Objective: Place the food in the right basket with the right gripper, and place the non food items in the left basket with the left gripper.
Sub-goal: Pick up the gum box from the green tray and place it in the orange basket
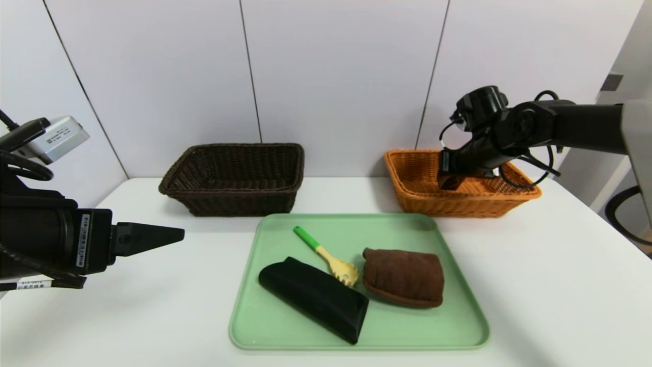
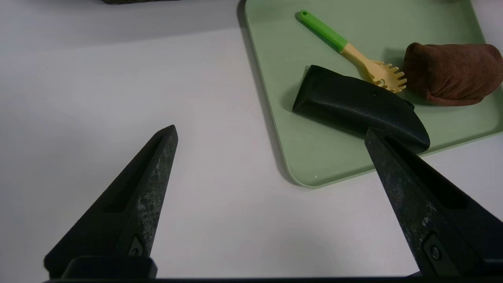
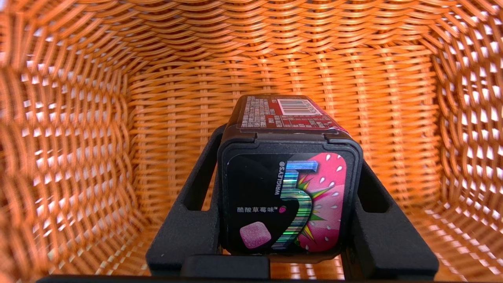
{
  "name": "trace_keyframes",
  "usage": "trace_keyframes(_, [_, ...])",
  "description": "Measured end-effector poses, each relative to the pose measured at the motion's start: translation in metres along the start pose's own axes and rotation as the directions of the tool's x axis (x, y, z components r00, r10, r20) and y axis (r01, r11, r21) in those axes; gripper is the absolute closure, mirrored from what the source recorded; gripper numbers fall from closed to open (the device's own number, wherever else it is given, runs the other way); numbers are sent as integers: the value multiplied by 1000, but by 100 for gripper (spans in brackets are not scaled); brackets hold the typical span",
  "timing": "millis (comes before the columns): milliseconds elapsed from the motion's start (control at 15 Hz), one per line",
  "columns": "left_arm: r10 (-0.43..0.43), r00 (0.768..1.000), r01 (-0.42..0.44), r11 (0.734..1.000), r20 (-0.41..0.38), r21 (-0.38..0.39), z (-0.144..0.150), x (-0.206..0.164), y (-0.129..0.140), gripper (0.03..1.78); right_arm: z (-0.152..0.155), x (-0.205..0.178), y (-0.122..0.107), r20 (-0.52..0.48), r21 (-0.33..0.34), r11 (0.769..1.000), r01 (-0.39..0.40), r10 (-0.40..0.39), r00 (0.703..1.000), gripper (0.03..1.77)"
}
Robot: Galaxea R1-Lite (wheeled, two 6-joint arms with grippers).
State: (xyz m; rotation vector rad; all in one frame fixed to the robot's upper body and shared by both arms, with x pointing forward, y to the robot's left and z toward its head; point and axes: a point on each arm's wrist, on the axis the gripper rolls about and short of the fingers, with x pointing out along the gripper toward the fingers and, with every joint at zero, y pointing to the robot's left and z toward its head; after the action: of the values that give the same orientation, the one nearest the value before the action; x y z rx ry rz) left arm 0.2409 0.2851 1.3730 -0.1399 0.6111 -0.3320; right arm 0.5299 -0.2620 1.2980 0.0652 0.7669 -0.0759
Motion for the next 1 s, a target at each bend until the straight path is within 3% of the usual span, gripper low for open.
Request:
trace_keyframes(333, [1,1000,-1,1000,-2,-4,-2,0,0,12,-3,10,-2,-13,-11,1000,5,-6,1000,104])
trace_keyframes(733, [0,1000,0,1000,1,-4,-1,0,0,12,-4,14,-6,-28,-8,1000,3,-4,1000,56])
trace_keyframes(1000, [0,1000,0,1000,5,-3,-1,-1,0,12,0,-1,-6,-23,-8,1000,-4,4,1000,37])
